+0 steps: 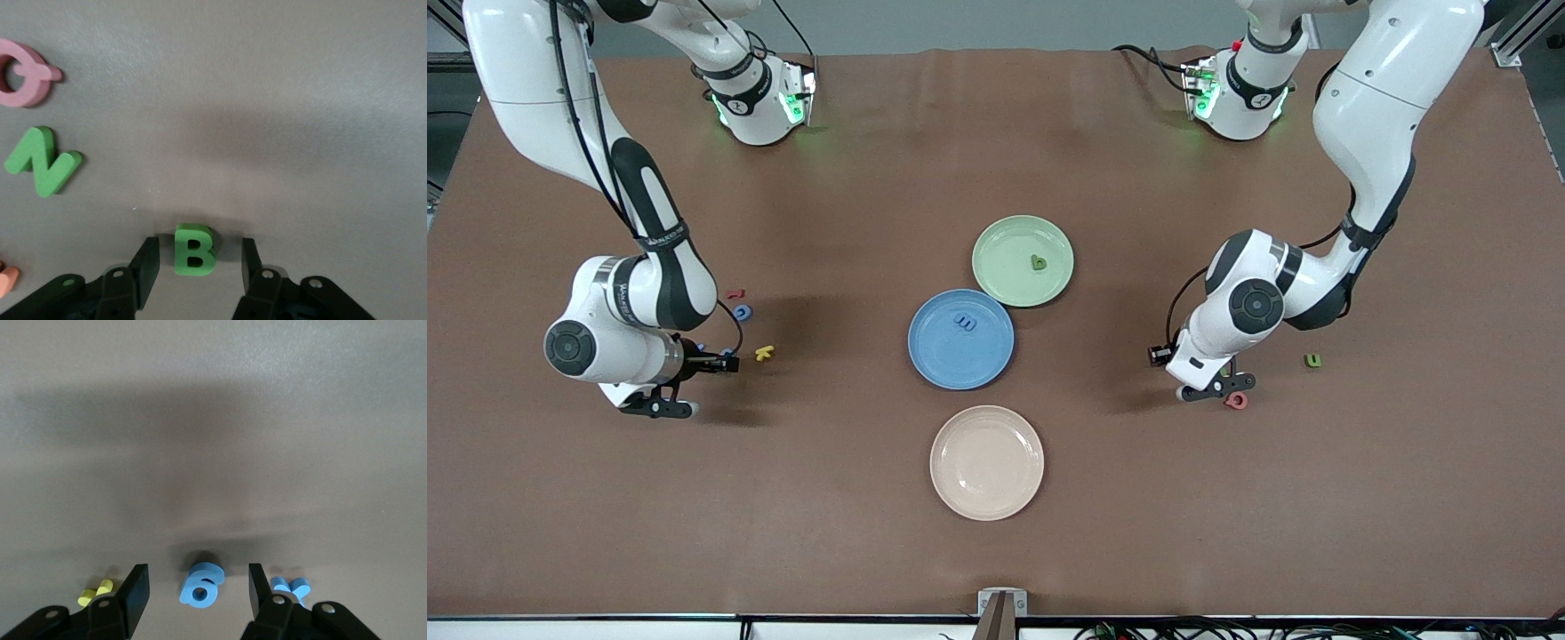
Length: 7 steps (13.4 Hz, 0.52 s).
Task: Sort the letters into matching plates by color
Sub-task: 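Move the right gripper to blue 6 while the left gripper grasps green B, then grasp the blue 6 with the right gripper while the left gripper lifts B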
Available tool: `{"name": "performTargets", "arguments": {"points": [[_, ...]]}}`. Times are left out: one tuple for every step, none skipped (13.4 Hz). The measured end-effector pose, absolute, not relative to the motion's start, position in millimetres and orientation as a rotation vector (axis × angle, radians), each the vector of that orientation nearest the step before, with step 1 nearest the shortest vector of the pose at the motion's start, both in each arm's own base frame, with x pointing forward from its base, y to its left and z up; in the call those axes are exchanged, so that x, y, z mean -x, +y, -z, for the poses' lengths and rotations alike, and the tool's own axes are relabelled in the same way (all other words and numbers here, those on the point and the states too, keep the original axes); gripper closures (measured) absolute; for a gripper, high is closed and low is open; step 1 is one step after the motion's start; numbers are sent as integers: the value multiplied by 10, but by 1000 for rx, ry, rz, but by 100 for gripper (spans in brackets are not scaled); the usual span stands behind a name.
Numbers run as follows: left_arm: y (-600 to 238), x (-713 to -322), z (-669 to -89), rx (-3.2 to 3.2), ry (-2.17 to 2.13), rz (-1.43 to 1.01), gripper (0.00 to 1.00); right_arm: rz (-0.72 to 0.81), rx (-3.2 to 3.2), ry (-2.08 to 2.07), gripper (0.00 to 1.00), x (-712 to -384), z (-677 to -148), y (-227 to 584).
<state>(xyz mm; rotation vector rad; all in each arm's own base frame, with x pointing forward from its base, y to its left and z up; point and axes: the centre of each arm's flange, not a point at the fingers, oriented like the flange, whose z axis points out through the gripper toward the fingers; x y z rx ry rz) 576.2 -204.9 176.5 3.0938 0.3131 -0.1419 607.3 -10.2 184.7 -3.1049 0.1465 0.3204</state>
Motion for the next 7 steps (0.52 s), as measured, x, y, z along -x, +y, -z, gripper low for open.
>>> {"name": "performTargets", "arguments": {"points": [[-2053, -5757, -1746, -3093, 312, 146, 45, -324, 3105, 148, 32, -6048, -1819, -106], [-2055, -5759, -1750, -3093, 312, 145, 45, -329, 3105, 149, 33, -6025, -1794, -108], [-2052, -5761, -1751, -3093, 313, 145, 48, -333, 3105, 150, 33, -6001, -1768, -111], [-2050, -5761, -1751, -3093, 314, 145, 48, -336, 3105, 151, 33, -5984, -1751, -112], [-2043, -5764, -1761, -3094, 315, 145, 56, -339, 3105, 151, 33, -5976, -1743, -112], [-2037, -5768, -1773, -3094, 317, 143, 68, -340, 3104, 151, 34, -5972, -1738, -110], [-2038, -5768, -1775, -3094, 316, 143, 72, -342, 3104, 150, 35, -5968, -1735, -106]]}}
